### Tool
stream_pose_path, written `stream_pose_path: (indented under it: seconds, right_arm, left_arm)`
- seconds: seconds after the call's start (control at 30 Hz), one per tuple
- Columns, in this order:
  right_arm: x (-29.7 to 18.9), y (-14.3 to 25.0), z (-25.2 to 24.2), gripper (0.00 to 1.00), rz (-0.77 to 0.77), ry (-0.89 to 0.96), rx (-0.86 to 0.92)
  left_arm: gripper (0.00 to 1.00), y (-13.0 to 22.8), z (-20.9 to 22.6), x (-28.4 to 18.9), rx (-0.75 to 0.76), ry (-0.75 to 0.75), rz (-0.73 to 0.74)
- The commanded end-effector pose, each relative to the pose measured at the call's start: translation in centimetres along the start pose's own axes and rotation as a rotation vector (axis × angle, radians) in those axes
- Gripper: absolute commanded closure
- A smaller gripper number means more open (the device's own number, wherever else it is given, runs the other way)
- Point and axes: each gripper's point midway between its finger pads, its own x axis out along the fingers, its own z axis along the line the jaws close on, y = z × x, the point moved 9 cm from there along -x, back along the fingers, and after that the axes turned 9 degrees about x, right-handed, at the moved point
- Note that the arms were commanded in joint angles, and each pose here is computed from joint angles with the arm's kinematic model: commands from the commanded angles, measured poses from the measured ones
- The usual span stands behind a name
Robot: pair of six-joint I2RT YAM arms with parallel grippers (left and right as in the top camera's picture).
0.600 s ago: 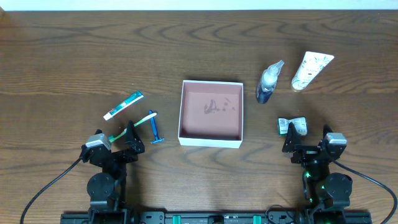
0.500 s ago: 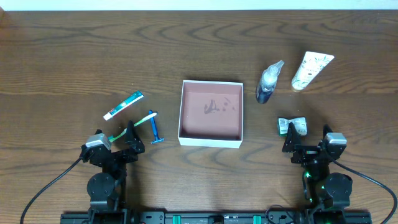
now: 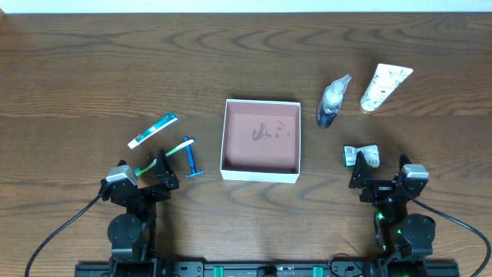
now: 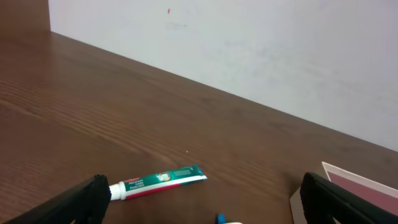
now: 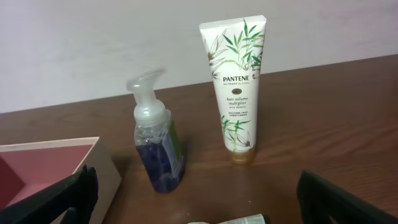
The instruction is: Pack container
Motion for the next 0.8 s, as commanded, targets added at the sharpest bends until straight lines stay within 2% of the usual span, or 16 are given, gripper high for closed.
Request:
stream_pose_path:
  seconds: [0.0,0.63,0.77]
  right_arm:
    - [-0.03,0.11,0.17,0.01,0.004,-0.014,-0.018]
    - [-0.04,-0.13,0.00,0.01,-0.016,0.011,-0.017]
    - [-0.05,-0.24,0.61,0.01,-0.012,-0.057,0.005]
  left_arm:
    - [0.02,1.32,0.34,0.13,0.022,-0.020,0.052]
    - [0.02,1.32,0.34,0.13,0.022,-0.020,0.052]
    - [0.02,1.32,0.34,0.13,0.022,-0.020,0.052]
